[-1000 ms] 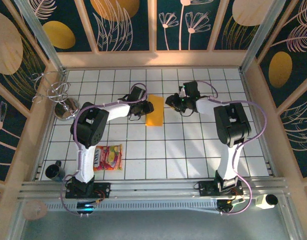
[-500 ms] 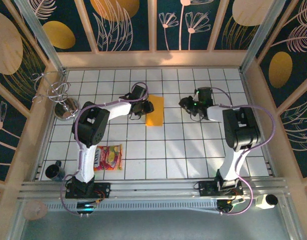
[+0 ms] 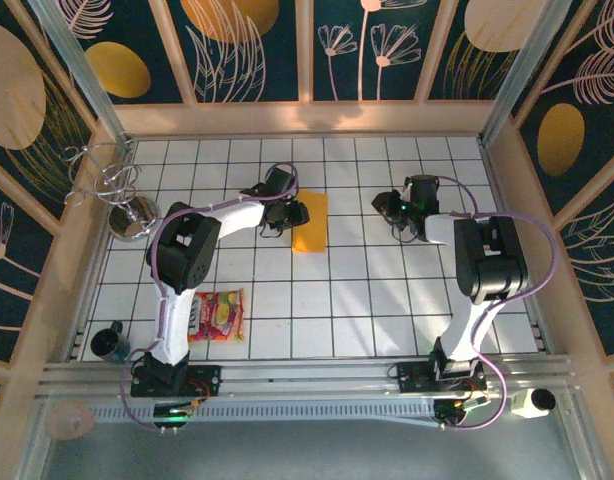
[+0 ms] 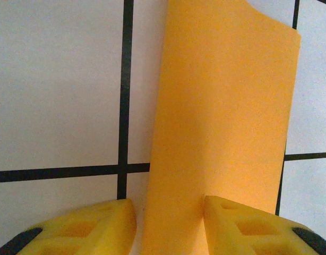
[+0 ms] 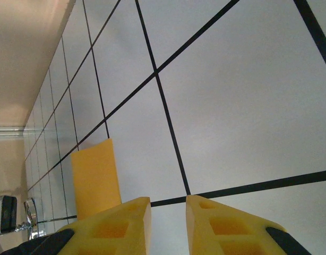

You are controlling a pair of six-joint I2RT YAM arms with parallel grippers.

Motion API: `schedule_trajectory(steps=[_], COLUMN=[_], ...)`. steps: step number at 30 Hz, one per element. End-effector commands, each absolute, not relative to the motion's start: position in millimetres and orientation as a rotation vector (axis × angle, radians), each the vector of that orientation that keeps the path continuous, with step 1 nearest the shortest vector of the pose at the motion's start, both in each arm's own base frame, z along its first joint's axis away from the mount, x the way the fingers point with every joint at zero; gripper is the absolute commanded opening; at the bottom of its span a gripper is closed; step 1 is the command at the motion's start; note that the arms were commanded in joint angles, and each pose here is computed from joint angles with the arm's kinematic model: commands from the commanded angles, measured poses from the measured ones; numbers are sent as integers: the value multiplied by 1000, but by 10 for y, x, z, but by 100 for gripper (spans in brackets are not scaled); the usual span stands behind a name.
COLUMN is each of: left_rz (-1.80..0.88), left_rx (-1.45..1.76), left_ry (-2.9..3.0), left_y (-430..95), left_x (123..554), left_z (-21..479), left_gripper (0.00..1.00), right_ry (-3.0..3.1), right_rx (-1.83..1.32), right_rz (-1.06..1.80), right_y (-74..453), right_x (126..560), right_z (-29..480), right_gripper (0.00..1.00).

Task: Fold a paper plane with a square sheet of paper (pick it up from the middle)
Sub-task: Hold the square sheet of paper at the center of the table.

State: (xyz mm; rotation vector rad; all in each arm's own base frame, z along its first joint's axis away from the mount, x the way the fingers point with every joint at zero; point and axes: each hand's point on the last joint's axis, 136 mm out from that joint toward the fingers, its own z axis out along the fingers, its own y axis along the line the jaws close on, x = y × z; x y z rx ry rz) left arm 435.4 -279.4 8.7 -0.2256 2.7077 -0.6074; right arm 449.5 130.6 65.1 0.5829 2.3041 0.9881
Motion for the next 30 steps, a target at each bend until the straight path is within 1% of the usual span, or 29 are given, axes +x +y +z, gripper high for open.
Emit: schedule_trajectory(steps=[1,9,16,20,24,30], left_rz=[-309,-306,-296,-274,-263,-250], left_rx=[-239,-185,-197,-226,-240,-258], left_ry=[2982,2990,2991,2995,3001,3012], left_y=[-2370,-2368,-2357,-2323,-2309,-2287], left_x=[3803,3773,3777,3768,3745,3713], left_z=[-1087,-1143,-1167,-1192,-1214,-1243], left_gripper=[42,42,43,42,42,42], right_ry=[2270,2293,2319,2348,2374,2426], right_rx=[525,442,352,300,240,168], right_rz=[1004,1030,1086,1139,1216,1309], right_y=[1349,1552,1841,2093,2385,2790], right_x=[4548,4540,4508,4458,4389,4269], right_z=[754,778,782,756,732,644], right_gripper=[25,24,24,23,19,16])
